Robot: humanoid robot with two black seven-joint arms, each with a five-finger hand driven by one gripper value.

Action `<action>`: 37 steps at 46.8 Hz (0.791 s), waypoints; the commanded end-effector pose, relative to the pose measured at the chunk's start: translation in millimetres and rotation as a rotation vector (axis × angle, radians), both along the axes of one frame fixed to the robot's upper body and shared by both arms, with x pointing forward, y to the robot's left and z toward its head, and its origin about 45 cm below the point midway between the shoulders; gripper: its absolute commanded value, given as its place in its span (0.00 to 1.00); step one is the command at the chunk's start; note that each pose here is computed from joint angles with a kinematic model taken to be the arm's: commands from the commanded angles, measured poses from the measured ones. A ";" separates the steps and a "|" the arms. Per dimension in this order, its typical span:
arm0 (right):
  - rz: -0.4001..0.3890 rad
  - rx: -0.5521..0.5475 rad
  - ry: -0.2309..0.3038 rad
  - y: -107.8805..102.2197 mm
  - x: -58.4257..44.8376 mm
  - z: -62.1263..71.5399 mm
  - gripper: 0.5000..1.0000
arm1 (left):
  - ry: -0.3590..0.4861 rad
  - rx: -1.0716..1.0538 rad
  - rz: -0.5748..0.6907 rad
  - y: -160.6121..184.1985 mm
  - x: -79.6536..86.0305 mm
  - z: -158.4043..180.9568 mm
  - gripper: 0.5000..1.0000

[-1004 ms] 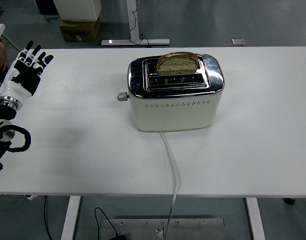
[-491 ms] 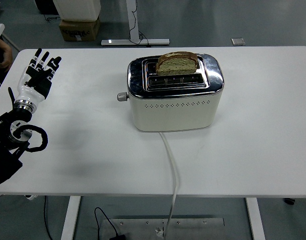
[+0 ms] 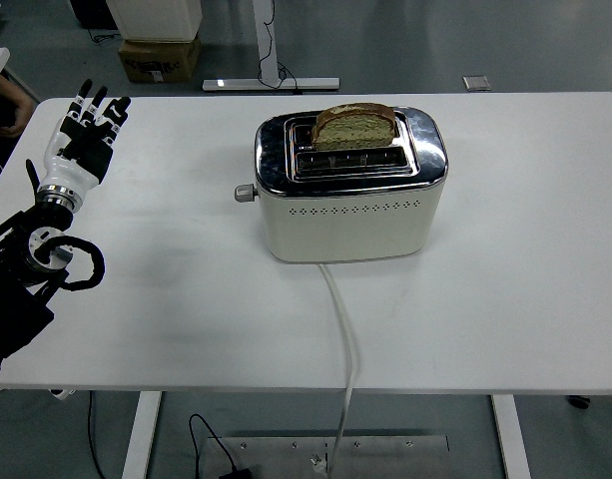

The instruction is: Press down toaster

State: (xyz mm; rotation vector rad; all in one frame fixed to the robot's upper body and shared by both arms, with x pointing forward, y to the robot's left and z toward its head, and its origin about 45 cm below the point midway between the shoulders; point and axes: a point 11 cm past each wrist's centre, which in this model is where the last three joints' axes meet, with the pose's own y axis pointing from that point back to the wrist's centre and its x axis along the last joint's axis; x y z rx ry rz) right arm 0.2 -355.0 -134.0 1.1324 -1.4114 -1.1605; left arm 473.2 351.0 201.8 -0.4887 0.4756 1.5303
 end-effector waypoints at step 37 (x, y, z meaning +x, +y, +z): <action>0.002 0.001 -0.002 0.2 1.4 0.0 1.00 | 0.000 -0.020 -0.024 -15.8 3.2 -1.8 1.00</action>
